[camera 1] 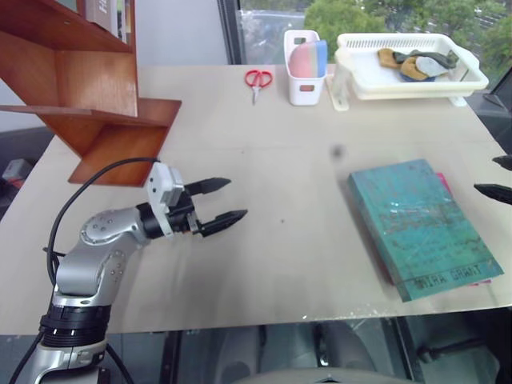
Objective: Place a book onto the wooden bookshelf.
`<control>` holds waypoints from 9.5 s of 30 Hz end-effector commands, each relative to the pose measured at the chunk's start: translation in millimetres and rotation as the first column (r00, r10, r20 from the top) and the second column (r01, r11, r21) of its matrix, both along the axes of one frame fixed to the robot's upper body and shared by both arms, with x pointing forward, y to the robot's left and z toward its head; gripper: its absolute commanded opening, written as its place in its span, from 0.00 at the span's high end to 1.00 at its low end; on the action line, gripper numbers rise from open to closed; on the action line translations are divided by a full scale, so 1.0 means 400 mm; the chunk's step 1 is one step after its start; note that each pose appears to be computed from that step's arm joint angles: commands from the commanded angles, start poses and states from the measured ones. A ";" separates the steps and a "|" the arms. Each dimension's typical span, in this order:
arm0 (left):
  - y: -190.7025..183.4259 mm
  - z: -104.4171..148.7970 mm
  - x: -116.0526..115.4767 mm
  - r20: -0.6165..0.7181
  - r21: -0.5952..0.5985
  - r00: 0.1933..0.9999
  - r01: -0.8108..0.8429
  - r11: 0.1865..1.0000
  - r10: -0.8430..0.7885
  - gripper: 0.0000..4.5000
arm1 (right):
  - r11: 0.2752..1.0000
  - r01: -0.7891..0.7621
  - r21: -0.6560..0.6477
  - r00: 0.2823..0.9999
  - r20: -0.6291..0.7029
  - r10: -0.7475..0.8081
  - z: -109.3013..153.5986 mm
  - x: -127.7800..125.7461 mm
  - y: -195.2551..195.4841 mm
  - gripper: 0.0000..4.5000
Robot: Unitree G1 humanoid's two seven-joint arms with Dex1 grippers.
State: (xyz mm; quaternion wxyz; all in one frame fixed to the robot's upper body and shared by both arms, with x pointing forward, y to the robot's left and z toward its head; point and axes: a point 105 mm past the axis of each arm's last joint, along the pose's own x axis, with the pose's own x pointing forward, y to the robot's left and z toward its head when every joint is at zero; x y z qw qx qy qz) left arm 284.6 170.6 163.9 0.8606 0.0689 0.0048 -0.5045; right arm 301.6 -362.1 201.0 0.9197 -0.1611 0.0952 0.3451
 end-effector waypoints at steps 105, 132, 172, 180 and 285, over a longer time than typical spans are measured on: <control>-0.106 0.075 -0.136 0.026 0.033 0.880 0.474 0.880 -0.474 0.00 | 0.996 -0.068 0.060 0.785 -0.613 0.091 -0.340 -0.139 0.319 0.98; -0.059 0.058 -0.143 0.015 0.055 0.938 0.345 0.937 -0.346 0.00 | 0.958 -0.256 0.133 0.865 -0.411 0.288 -0.335 0.065 0.561 0.98; 0.072 -0.039 -0.087 -0.357 -0.174 0.928 -0.182 0.968 0.110 0.00 | 0.870 -0.487 -0.081 0.873 -0.006 0.488 -0.195 -0.013 0.758 1.00; 0.069 -0.042 -0.089 -0.358 -0.148 0.931 -0.137 0.980 0.076 0.00 | 0.851 -0.524 0.020 0.843 0.157 0.515 -0.073 -0.043 0.733 1.00; 0.683 0.480 0.004 0.695 0.710 0.691 -0.703 -0.040 0.198 0.86 | 0.756 -0.645 0.108 0.701 0.477 0.530 0.127 -0.076 0.744 0.00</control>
